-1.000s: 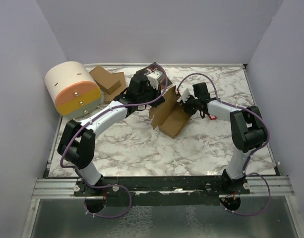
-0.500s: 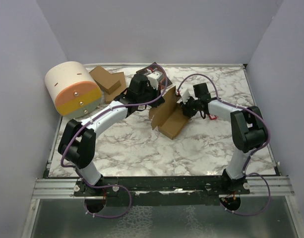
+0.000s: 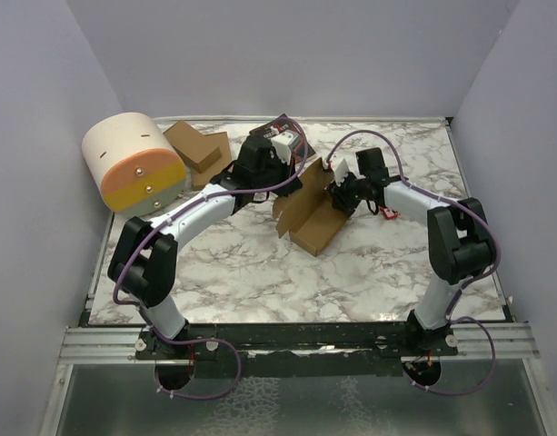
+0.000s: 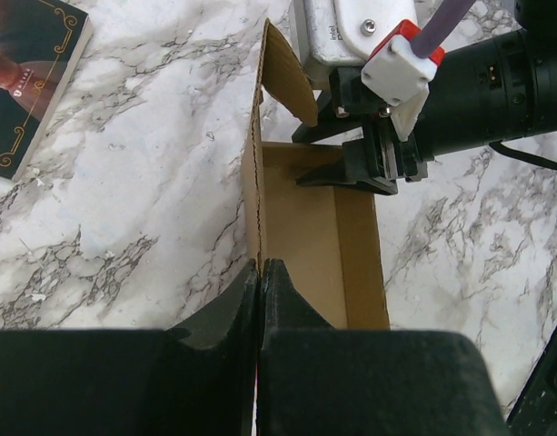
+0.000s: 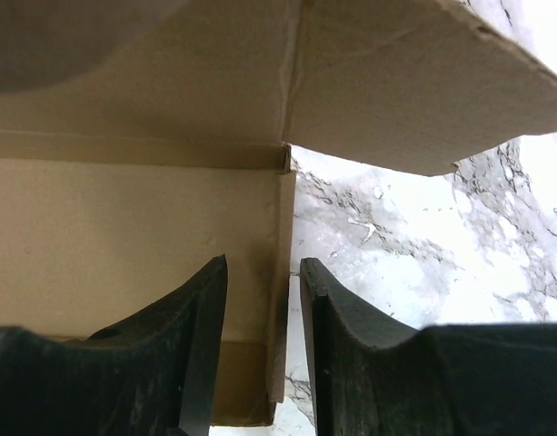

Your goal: Fold the paper box

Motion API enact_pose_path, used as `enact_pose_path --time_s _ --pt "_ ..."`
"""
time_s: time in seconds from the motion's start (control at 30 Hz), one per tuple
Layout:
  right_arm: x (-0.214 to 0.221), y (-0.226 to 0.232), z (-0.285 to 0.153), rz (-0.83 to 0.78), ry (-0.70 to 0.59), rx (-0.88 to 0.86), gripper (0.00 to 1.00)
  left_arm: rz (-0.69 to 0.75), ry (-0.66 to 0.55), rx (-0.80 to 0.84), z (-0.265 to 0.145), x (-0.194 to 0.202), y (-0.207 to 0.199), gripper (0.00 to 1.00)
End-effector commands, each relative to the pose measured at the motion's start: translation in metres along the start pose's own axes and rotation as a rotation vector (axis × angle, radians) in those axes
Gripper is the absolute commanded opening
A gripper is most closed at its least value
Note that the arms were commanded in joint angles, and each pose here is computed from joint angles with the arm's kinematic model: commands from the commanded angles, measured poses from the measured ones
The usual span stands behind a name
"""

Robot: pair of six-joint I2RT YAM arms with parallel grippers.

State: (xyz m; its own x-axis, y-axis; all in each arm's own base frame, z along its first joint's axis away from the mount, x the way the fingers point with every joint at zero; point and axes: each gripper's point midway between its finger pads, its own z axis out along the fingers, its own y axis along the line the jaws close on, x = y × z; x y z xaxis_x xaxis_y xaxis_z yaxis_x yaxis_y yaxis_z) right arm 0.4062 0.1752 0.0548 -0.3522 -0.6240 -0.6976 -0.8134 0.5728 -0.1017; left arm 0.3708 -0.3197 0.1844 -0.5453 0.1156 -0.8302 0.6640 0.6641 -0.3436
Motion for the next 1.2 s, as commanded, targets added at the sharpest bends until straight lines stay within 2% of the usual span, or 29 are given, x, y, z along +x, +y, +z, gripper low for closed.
enact_pose_path --time_s 0.0,0.23,0.67,1.17 --pt "-0.022 0.005 -0.011 0.009 -0.066 -0.032 0.38 0.048 0.01 0.046 0.001 -0.006 -0.008 0.0" --pt "-0.008 0.005 -0.005 0.042 -0.032 -0.033 0.25 0.061 0.041 0.047 0.009 -0.005 -0.005 0.0" --pt "0.006 0.001 0.002 0.035 0.008 -0.015 0.23 0.036 0.061 0.042 0.011 0.001 -0.003 0.01" --pt "-0.019 0.007 -0.023 0.053 -0.107 -0.09 0.42 0.045 0.059 0.053 0.01 0.0 -0.005 0.0"
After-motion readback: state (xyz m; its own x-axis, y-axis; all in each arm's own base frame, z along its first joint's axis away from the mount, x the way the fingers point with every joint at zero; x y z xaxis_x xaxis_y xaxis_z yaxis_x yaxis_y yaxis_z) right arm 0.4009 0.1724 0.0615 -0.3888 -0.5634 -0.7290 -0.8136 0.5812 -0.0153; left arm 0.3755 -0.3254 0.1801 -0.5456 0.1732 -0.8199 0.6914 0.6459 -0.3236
